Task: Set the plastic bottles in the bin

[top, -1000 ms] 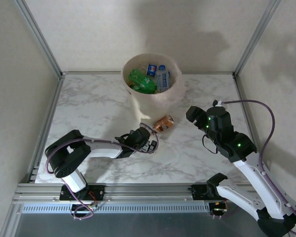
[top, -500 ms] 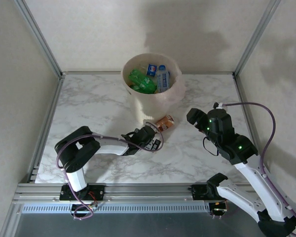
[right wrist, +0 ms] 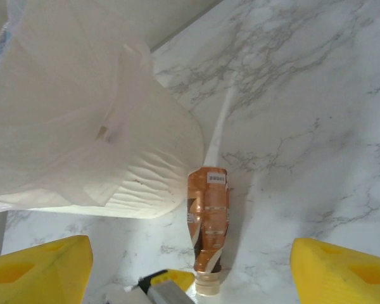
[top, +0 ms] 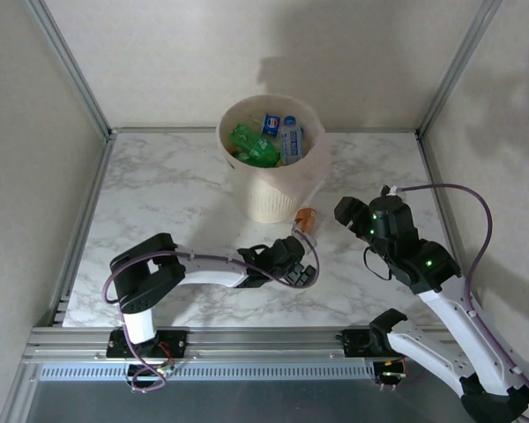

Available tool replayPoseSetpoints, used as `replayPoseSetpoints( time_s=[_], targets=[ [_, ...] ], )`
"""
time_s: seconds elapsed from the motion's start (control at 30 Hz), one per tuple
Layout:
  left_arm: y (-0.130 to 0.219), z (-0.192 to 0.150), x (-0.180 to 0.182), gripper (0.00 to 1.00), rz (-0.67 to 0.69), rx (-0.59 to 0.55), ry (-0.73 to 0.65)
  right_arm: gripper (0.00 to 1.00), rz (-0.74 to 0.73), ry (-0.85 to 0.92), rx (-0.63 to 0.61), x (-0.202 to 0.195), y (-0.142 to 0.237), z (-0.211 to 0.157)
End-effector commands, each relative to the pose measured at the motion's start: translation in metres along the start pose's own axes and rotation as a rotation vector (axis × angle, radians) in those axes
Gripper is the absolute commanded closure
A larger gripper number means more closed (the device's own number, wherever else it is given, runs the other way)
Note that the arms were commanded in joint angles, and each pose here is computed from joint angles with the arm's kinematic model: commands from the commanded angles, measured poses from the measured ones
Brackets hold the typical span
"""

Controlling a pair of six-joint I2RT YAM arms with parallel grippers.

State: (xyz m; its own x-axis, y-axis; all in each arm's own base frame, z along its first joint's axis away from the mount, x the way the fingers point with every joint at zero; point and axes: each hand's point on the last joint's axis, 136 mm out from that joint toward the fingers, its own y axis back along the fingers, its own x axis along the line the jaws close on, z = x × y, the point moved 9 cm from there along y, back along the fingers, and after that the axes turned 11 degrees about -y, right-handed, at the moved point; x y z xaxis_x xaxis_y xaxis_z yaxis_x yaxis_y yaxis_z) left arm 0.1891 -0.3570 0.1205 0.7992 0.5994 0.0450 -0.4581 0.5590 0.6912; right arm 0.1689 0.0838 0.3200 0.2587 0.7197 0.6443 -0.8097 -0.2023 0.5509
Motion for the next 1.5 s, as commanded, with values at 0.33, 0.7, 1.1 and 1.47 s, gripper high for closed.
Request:
replayPoseSetpoints(
  time_s=[0.33,0.7,1.1,1.47],
  targets=[
    [0.122,-0.010,0.043,0.11,0.188,-0.154,0.331,0.06,-0.204,0.154,0.213,-0.028,-0.088,-0.049],
    [0.162,-0.041,0.069,0.10,0.247,-0.197,0.489,0.09,-0.441,0.114,0.232,-0.069,-0.146,-0.078],
    [0.158,-0.052,0.073,0.11,0.261,-0.176,0.499,0.19,-0.562,0.051,0.201,-0.100,-0.155,-0.087],
    [0.153,-0.065,0.081,0.11,0.306,-0.138,0.537,0.36,-0.548,0.056,0.219,-0.105,-0.161,-0.092]
  ],
)
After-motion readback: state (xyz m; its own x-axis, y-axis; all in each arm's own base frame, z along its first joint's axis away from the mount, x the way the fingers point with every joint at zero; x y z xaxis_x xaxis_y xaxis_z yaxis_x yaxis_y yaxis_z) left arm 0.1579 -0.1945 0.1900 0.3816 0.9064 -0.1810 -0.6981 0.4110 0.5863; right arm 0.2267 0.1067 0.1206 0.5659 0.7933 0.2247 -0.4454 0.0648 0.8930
